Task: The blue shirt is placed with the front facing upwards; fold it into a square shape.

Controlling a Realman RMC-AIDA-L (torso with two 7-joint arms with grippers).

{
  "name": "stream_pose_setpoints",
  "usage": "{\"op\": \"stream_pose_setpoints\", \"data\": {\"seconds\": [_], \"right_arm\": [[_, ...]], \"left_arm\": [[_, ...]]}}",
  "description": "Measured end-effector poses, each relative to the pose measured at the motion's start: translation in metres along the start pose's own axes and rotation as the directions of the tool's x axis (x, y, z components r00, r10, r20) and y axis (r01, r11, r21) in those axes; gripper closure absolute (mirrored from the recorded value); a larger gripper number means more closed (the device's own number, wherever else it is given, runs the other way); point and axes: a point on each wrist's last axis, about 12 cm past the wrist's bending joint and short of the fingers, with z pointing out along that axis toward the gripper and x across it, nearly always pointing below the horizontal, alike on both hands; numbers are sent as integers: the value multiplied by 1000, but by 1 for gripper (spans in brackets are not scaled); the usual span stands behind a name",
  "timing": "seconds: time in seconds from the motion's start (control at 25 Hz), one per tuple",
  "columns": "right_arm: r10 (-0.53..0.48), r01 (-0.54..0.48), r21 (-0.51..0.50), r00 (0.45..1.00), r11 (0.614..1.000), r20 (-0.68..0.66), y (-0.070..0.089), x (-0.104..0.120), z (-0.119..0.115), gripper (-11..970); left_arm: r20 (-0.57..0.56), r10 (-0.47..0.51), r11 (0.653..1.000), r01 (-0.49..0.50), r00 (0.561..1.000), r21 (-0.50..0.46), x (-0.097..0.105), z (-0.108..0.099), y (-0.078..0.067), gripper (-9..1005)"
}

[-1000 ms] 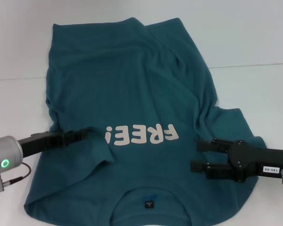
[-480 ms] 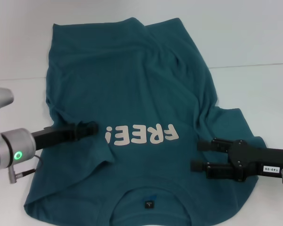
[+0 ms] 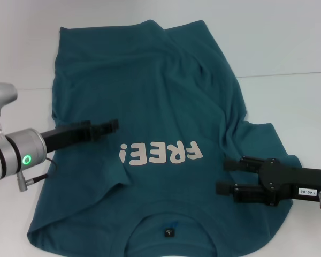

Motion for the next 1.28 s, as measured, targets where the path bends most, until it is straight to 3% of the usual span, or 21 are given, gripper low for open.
{"op": "stream_pose_setpoints", "data": {"seconds": [0.36,0.68,1.0,1.28], "right_arm": [[2,-2,2,1000,1000,5,0,0,2,72],[-3,3,0,1000,1000,5,-1,-2,4,73],[-1,1,-5,1000,1000,4,-1,-2,6,73],[10,-10,-7,1000,1000,9,2,3,5,73]], "left_arm": [[86,-51,998,47,995,39,5,-16,5,77],[48,-41,999,39,998,28,20,-29,12,76],[-23,27,998,-26,999,48,22,-9,-3,76],[-41,83,996,-81,996,36,10,15,-16,76]]}}
